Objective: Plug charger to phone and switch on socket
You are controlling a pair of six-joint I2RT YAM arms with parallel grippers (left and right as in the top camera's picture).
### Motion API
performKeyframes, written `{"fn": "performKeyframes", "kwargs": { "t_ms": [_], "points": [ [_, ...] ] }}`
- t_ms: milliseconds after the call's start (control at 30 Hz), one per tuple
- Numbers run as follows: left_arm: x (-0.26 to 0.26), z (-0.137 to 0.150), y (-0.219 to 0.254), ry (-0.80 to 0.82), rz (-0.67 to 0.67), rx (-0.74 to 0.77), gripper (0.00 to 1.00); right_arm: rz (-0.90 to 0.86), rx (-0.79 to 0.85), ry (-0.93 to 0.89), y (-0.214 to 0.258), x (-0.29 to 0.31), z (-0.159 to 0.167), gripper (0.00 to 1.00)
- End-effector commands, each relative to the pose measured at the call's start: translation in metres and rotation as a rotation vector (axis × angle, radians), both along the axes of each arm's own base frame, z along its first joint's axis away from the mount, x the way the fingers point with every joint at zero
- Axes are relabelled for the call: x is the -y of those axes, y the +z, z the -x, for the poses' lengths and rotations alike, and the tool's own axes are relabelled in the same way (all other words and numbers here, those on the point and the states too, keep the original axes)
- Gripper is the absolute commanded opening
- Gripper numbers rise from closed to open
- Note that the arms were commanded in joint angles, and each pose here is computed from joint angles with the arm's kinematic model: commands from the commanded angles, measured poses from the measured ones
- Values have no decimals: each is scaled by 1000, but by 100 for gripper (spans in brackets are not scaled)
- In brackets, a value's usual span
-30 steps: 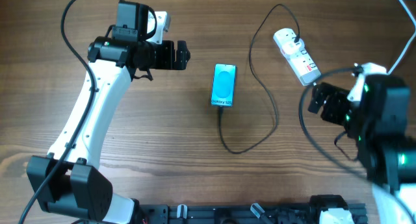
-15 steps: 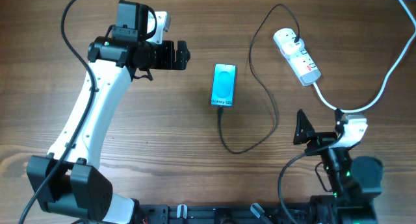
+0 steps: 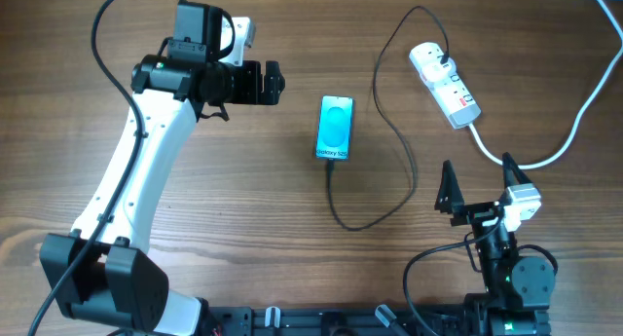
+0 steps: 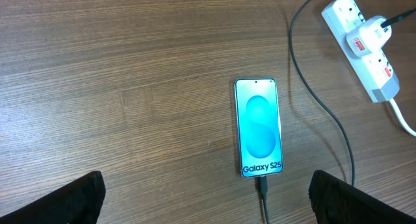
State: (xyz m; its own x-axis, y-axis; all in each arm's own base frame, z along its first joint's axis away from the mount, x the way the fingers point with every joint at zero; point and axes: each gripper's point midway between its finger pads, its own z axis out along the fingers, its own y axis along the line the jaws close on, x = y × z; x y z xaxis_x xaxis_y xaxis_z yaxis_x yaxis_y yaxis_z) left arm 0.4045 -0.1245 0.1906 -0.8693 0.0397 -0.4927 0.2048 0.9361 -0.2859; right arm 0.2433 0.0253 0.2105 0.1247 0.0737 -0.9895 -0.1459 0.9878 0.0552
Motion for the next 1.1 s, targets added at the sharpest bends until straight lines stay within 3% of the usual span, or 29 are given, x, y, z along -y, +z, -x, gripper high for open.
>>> {"fn": "performKeyframes", "kwargs": {
  "t_ms": [0,133,600,1067],
  "points": [
    [1,0,-3,-7,-3,-5,100,76,-27,-4,-12,-1,-1,100],
    [1,0,-3,-7,-3,-5,100,72,-124,-39,-35,6,-3,100],
    [1,0,-3,-7,-3,-5,100,133,-123,-85,-36,13,-3,100],
    [1,0,-3,-7,-3,-6,100,74,-129,-122,-36,22,-4,100]
  ]
}}
